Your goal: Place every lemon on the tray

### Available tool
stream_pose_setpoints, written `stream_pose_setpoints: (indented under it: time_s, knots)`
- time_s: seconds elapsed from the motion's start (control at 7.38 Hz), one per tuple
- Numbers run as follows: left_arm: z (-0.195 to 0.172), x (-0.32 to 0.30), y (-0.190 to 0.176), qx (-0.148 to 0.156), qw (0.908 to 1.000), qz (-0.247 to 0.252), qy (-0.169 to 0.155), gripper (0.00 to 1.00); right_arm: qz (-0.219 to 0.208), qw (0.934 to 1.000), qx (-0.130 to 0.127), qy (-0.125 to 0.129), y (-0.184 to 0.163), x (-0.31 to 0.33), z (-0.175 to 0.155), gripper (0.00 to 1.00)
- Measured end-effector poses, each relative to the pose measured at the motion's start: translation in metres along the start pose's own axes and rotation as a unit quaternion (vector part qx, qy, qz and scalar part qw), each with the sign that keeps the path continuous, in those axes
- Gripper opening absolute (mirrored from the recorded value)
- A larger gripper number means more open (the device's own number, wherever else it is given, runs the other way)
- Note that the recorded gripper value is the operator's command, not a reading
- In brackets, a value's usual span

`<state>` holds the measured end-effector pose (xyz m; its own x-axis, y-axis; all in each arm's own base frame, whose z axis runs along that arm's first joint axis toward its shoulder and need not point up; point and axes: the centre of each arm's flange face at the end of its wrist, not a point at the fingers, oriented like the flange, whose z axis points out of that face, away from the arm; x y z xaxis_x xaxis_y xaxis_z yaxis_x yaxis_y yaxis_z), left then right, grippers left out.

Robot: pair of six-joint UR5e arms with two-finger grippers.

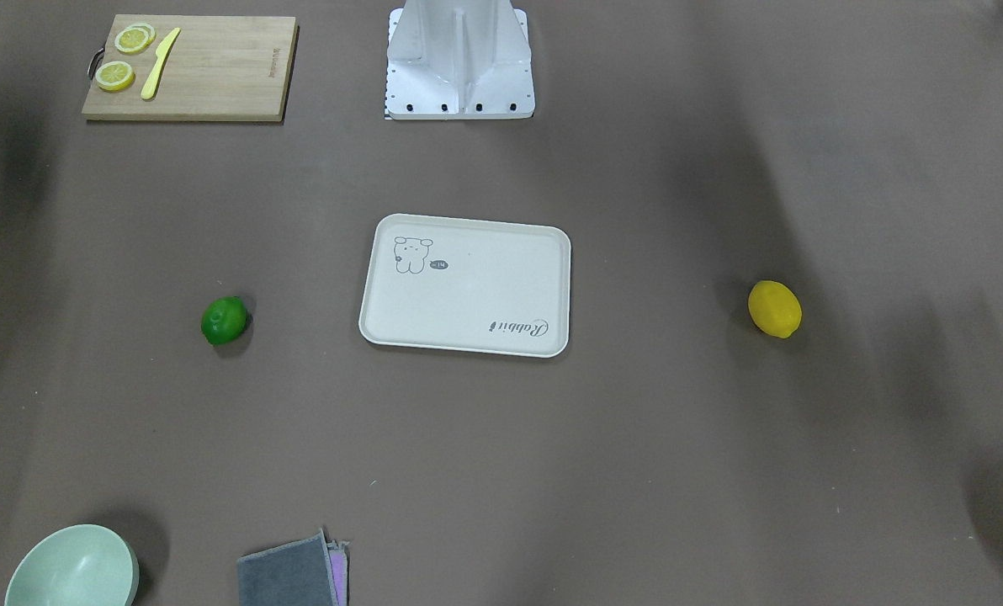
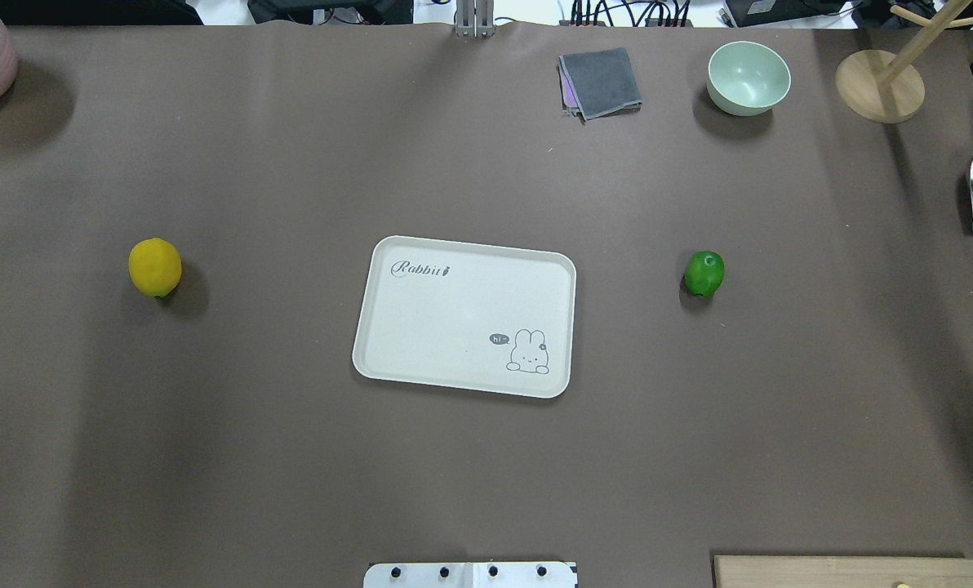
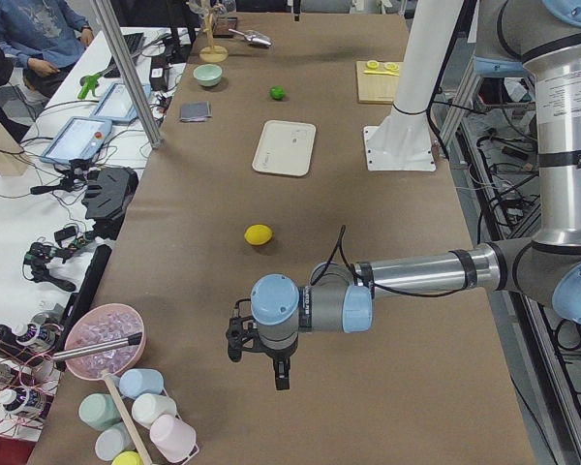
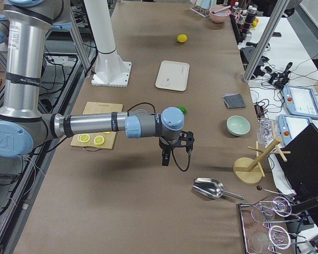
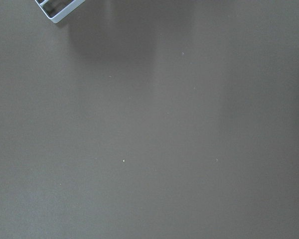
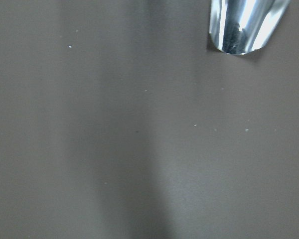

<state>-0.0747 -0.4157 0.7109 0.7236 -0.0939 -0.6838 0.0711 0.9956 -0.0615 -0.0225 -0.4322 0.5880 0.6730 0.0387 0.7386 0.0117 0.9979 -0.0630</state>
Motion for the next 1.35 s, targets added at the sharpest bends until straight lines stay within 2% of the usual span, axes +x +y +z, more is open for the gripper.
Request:
stream_pose_setpoints:
  time_s: [0.27, 0.81, 1.08, 1.35]
  knots:
    - [-0.011, 0.049, -0.013, 0.007, 0.9999, 0.011, 0.004, 0.98, -0.003, 1.0, -0.007, -0.001, -0.011, -0.063, 0.008, 1.0]
    - [-0.011, 0.265, -0.051, -0.002, 0.9992, -0.025, 0.031, 0.98, 0.011, 0.9999, -0.013, 0.005, -0.036, -0.188, 0.036, 1.0]
    - [-0.04, 0.353, -0.076, -0.011, 0.9987, -0.034, 0.036, 0.98, 0.018, 0.9996, -0.023, 0.007, -0.04, -0.257, 0.062, 1.0]
    - [-0.06, 0.433, -0.09, -0.03, 0.999, -0.024, 0.022, 0.98, 0.006, 0.9995, -0.021, 0.021, -0.05, -0.317, 0.093, 0.99]
